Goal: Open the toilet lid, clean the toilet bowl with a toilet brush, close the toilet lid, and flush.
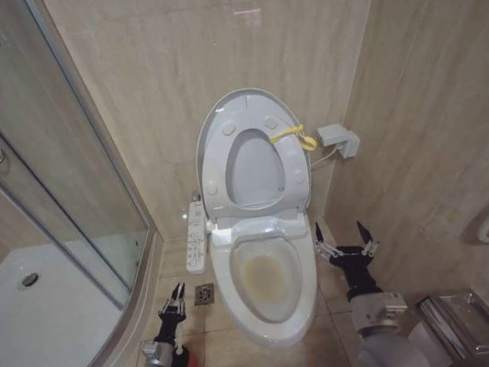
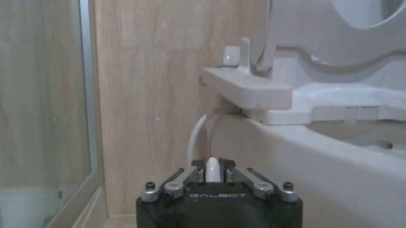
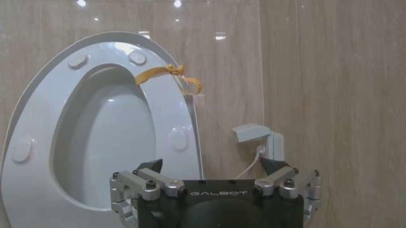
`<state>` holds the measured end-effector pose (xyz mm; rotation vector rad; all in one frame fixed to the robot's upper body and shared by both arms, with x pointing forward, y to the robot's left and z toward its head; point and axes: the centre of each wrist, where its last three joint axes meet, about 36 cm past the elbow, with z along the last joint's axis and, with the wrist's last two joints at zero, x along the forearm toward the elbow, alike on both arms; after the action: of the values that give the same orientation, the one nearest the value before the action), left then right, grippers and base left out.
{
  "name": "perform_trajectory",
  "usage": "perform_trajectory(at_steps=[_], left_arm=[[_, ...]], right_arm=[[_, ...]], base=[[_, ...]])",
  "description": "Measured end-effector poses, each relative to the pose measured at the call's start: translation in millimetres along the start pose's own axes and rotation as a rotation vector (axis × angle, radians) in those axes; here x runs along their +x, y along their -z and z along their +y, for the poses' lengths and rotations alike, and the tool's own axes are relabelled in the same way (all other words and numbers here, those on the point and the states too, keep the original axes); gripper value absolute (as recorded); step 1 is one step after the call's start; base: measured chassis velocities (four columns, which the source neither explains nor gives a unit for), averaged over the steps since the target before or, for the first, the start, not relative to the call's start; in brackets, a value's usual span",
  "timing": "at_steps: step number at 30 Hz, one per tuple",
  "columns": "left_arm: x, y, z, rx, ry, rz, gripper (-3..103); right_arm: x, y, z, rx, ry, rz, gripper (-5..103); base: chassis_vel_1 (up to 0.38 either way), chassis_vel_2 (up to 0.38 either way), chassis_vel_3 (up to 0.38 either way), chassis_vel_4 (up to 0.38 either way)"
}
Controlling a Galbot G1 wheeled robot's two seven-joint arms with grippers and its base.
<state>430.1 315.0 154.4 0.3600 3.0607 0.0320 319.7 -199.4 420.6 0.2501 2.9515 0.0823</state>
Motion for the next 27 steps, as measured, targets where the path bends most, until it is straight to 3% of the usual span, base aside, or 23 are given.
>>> perform_trajectory(at_steps=[11, 14, 27], left_arm=[[40.3, 5.8, -23.0, -0.036, -0.017, -0.036, 14], [64.0, -5.5, -28.0, -0.051, -0.023, -0.015, 14], [102.9, -31.4, -22.6, -0.071, -0.003, 0.053, 14]], right_arm=[[0.0, 0.0, 0.0, 0.0, 0.0, 0.0, 100], [0.0, 0.0, 0.0, 0.0, 0.0, 0.0, 100], [0.0, 0.0, 0.0, 0.0, 0.0, 0.0, 100]], base=[[0.0, 0.0, 0.0, 0.0], [0.0, 0.0, 0.0, 0.0], [0.0, 0.0, 0.0, 0.0]])
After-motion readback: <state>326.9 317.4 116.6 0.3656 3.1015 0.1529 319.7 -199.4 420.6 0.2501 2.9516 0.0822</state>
